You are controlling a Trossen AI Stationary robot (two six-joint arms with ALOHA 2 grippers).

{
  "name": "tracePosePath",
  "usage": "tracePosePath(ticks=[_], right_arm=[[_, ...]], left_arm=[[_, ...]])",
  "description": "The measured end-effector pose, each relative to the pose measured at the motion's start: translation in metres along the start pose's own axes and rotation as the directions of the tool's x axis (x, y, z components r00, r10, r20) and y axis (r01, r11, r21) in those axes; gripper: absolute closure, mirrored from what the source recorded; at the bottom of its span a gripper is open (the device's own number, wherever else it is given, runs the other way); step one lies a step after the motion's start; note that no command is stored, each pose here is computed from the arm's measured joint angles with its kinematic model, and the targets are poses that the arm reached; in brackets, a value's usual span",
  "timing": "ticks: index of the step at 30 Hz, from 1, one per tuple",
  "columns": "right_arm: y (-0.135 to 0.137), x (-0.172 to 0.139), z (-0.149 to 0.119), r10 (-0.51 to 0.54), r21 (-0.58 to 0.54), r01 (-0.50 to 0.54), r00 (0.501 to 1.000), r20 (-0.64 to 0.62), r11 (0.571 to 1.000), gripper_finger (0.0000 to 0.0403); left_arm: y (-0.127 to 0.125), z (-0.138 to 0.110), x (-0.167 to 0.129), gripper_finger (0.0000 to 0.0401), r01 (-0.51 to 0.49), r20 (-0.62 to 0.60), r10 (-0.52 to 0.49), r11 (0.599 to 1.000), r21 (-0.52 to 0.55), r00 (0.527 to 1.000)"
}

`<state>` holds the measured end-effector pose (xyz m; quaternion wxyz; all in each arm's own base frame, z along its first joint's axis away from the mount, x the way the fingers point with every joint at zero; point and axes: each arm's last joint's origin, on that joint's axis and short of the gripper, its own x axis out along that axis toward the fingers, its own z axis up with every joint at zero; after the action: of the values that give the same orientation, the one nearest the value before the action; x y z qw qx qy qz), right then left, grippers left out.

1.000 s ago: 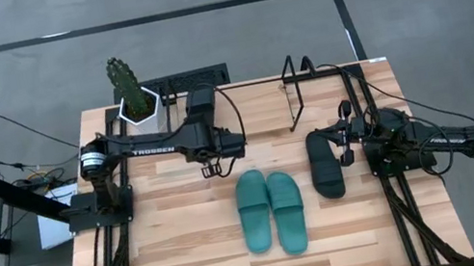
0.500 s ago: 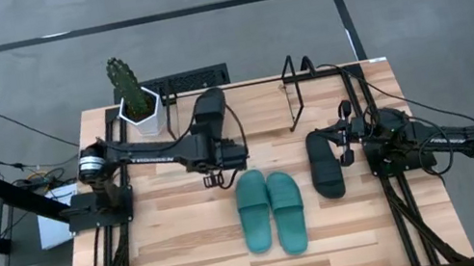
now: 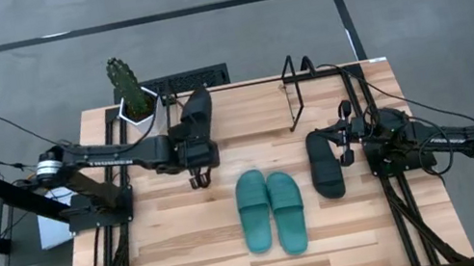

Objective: Pick and place slides into the shelf
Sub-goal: Put the left black slides on the shelf

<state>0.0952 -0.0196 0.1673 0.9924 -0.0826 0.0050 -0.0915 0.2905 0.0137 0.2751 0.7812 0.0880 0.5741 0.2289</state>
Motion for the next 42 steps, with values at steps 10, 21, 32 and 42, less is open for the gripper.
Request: tracePosePath(ticks=[10, 21, 32, 42], right_arm=[[0.0, 0.0, 0.0, 0.001, 0.0, -0.001, 1.0, 0.0, 1.0, 0.0403], [0.0, 0.0, 0.0, 0.0, 0.0, 0.0, 1.0, -0.001, 1.0, 0.0403], [0.0, 0.0, 0.0, -0.002, 0.0, 0.002, 1.0, -0.002, 1.0, 0.0403], [0.0, 0.0, 0.0, -0.001, 0.0, 0.001, 1.0, -0.002, 1.0, 0.0403]], left_arm=[[0.01, 0.002, 0.034, 0.0401, -0.037, -0.149, 0.045, 0.998, 0.056, 0.988], [0.023, 0.005, 0.057, 0.0401, -0.043, -0.188, 0.05, 0.998, 0.039, 0.981], [0.032, 0.002, 0.064, 0.0401, -0.044, -0.206, 0.049, 0.999, 0.026, 0.977], [0.032, 0.002, 0.065, 0.0401, -0.043, -0.209, 0.048, 0.999, 0.032, 0.977]])
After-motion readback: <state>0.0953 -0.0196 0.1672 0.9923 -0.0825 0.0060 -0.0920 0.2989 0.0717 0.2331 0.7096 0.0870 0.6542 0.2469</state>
